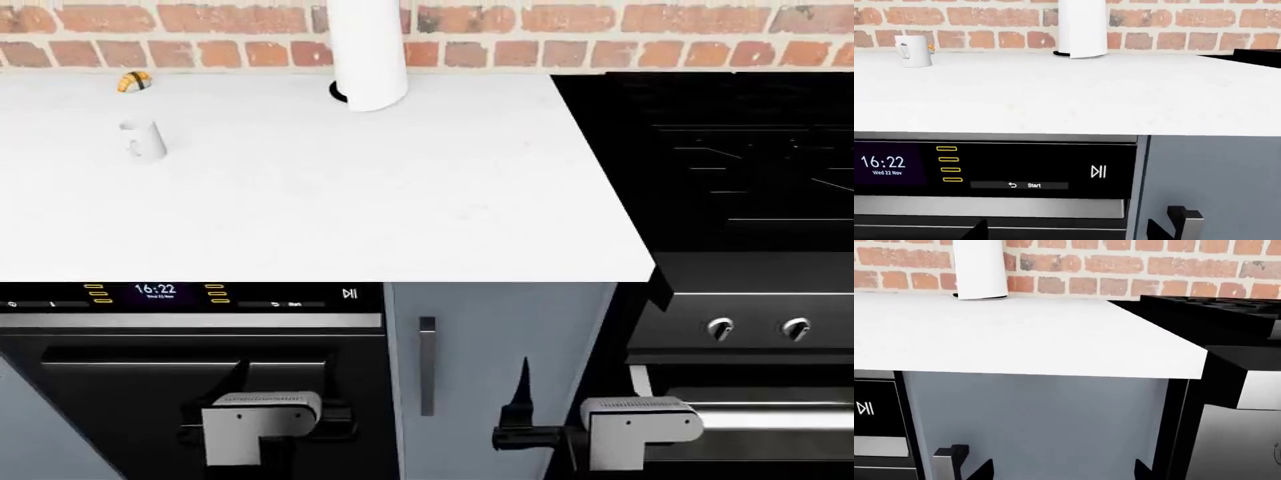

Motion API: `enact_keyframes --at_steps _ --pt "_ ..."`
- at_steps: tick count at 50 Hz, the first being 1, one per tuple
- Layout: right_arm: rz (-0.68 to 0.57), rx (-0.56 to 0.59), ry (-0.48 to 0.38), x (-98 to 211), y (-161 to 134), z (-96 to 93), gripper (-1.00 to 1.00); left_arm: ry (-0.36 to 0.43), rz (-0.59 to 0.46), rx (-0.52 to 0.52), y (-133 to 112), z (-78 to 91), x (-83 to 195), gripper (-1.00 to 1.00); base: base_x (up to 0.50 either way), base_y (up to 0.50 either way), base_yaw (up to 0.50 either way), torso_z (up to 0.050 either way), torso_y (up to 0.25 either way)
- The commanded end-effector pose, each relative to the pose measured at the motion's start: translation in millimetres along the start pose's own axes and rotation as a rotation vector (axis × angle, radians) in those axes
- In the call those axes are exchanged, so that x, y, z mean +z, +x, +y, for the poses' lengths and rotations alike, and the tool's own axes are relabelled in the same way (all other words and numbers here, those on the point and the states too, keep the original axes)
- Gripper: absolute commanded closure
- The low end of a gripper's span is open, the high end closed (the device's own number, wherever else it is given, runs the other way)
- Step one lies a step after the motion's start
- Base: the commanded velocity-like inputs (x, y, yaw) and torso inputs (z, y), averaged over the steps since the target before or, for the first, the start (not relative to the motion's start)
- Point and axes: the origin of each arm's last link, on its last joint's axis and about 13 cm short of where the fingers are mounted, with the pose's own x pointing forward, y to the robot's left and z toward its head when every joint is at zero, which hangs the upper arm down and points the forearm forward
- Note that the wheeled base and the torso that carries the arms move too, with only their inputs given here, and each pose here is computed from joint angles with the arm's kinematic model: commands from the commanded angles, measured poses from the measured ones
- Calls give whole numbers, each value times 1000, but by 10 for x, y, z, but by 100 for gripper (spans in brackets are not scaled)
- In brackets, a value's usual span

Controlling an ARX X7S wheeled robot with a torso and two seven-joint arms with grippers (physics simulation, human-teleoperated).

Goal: A wet mug is on the counter and needs to be dried. Pick it up and place it upside down in the open cabinet.

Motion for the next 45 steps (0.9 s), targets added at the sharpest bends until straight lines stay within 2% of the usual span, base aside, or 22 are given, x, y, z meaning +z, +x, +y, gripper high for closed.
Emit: enact_keyframes --at_steps 1,5,11,24,30,31,33,39,45 --pt "-25 13 -9 260 -42 -28 -100 -8 -17 -15 -40 -29 338 -100 0 0 0 0 0" --pt "-53 45 -4 527 -57 -43 -100 14 -28 -35 -19 -31 647 -100 0 0 0 0 0" --pt "-82 77 -11 924 -82 -79 -100 2 -27 -82 -55 -15 1045 -100 0 0 0 0 0" --pt "-125 98 -18 1625 -176 -232 -100 -33 -10 -140 -188 111 1606 -100 0 0 0 0 0" --pt "-168 89 -55 1936 -220 -312 -100 -28 -23 -130 -267 207 1890 -100 0 0 0 0 0" --pt "-176 88 -59 1993 -235 -322 -100 -25 -28 -112 -281 226 1942 -100 0 0 0 0 0" --pt "-190 88 -66 2090 -268 -333 -100 -21 -37 -150 -347 220 2030 -100 0 0 0 0 0" --pt "-239 90 -94 2355 -351 -331 -100 -10 -104 -165 -497 200 2295 -100 0 0 0 0 0" --pt "-265 86 -111 2525 -431 -355 -100 23 -149 -170 -605 229 2563 -100 0 0 0 0 0"
